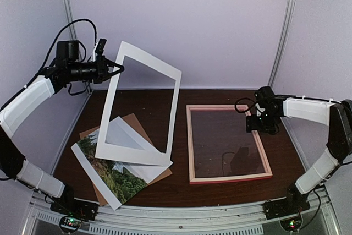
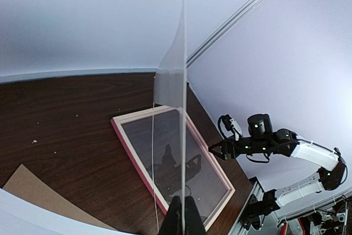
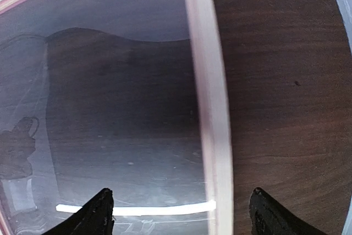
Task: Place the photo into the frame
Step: Place the mat board on the glass panel.
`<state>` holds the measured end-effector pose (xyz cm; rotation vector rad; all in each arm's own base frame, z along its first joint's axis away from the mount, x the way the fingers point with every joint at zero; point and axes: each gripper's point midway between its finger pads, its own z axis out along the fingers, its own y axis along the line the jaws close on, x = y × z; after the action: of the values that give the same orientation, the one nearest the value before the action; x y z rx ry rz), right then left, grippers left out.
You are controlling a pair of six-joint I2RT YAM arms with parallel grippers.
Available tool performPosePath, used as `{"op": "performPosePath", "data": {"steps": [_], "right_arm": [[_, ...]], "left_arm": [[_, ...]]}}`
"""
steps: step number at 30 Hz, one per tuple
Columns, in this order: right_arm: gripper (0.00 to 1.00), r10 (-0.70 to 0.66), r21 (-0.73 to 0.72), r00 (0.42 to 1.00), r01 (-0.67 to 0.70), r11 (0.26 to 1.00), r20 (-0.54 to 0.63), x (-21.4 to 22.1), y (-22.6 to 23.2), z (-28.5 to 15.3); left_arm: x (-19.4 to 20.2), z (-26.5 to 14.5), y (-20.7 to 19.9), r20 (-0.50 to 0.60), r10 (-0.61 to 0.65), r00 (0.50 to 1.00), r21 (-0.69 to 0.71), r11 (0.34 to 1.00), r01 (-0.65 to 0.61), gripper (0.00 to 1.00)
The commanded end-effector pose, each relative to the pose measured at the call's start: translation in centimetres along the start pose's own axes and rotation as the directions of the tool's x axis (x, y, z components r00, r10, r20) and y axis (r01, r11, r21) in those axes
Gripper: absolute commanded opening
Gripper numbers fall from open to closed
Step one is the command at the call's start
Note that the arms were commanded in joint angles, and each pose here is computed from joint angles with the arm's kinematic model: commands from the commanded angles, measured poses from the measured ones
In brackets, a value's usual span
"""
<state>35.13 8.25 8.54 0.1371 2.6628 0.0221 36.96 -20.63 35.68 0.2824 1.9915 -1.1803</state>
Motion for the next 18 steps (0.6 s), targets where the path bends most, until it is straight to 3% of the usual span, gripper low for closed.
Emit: {"op": "performPosePath", "data": {"steps": [1, 9, 18], "right_arm": [[0.83, 0.03, 0.036, 0.999, -0.029, 0.999, -0.037, 1.2, -3.4, 0.4], [0.73, 0.088, -0.002, 0.991, -0.088, 0.996, -0.097, 3.1, -5.0, 2.3], [0.48, 0.099, -0.072, 0.985, -0.11, 0.991, -0.139, 4.4, -3.9, 3.4]], "left_arm": [[-2.4, -1.4, -3.9, 0.087, 0.053, 0.995, 0.053, 0.997, -0.058, 0.0], [-3.2, -2.2, -7.5, 0.134, 0.055, 0.99, 0.126, 0.989, -0.072, 0.0], [-2.9, -1.7, -11.1, 0.133, 0.081, 0.988, 0.207, 0.972, -0.107, 0.0]]}}
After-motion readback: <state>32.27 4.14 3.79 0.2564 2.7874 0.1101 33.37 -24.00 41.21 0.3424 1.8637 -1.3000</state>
